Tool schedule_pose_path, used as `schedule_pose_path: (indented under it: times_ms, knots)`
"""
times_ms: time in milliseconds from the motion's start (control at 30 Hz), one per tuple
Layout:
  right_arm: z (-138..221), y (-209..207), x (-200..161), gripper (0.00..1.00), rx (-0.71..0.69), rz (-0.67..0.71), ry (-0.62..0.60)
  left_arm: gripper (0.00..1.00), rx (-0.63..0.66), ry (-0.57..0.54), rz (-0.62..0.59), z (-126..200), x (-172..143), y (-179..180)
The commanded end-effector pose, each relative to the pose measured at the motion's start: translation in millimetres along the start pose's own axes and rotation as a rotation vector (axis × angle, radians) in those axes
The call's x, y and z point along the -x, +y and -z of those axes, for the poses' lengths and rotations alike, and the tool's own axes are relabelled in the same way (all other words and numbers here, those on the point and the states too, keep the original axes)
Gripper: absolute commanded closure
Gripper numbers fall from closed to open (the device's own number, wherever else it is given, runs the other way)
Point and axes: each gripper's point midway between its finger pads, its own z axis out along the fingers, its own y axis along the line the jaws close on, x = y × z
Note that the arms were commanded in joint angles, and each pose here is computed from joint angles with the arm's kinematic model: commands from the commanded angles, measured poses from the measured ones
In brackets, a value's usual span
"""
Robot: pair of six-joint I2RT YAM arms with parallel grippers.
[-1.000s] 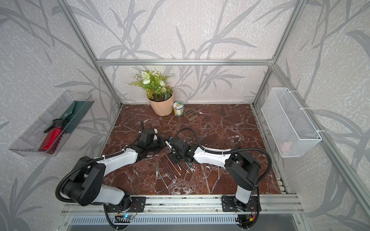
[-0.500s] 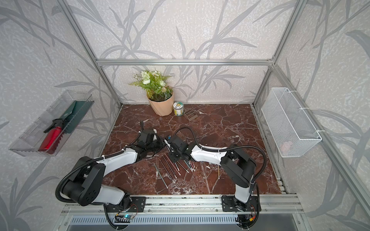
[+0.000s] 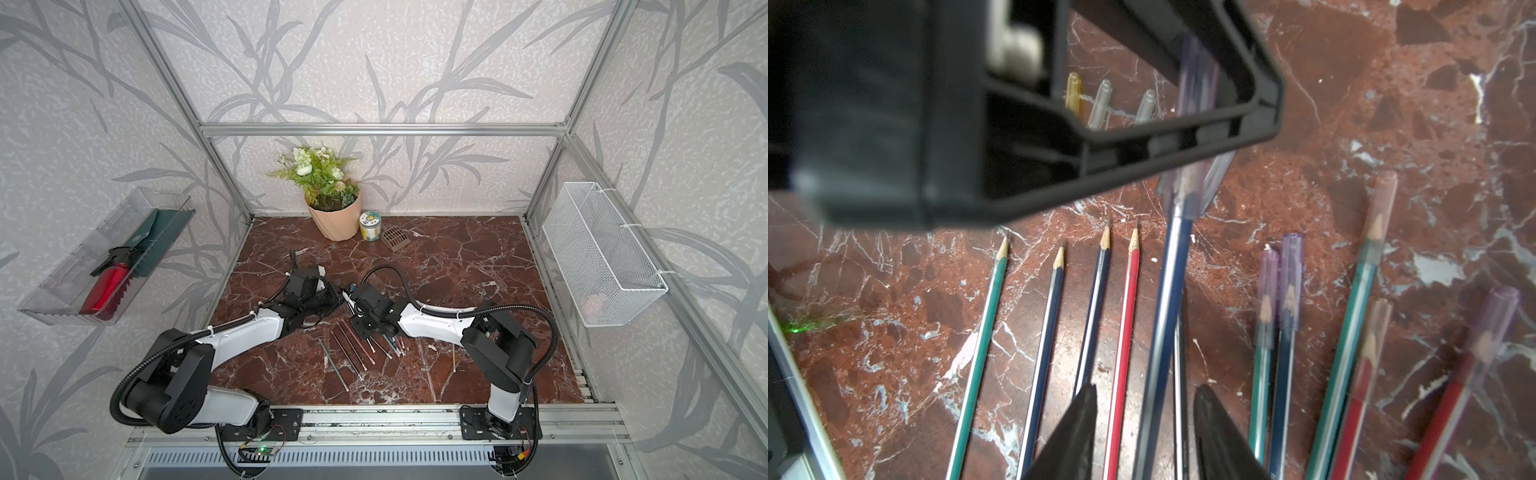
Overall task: Remove the protective cover of the pencils
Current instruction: Remove the protective sleeve from the pencil, then place the pencil at the center of the board.
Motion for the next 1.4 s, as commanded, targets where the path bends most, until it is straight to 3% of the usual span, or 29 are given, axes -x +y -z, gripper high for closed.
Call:
schedule_pose_path:
  times_ms: [0,133,233,467,700,867,1167,1367]
  knots:
    - [-5,3,3,0.7,-0.002,0.002,0.016,1.0,-0.035,-0.012,0.0,6,2,-9]
    - [0,2,4,0.94,-0.004,0.008,0.014,1.0,-0.035,-0.015,-0.004,6,2,-9]
    - [6,1,1,1.0,-0.011,0.019,0.015,1.0,-0.029,-0.029,-0.016,6,6,-9]
    - [14,-21,-25,1.0,-0.109,0.042,0.061,1.0,0.037,-0.069,-0.035,-2,23,-1]
    - [16,-27,-43,1.0,-0.123,0.051,0.09,1.0,0.04,-0.096,-0.002,-6,45,2]
    - [8,-27,-41,1.0,-0.127,0.062,0.108,1.0,0.026,-0.043,-0.007,-20,38,-3]
    - [-9,-31,-44,1.0,-0.159,0.066,0.188,1.0,0.164,0.036,0.003,-39,23,23]
    - [-13,-31,-48,0.92,-0.155,0.062,0.202,1.0,0.192,0.081,0.004,-49,13,32]
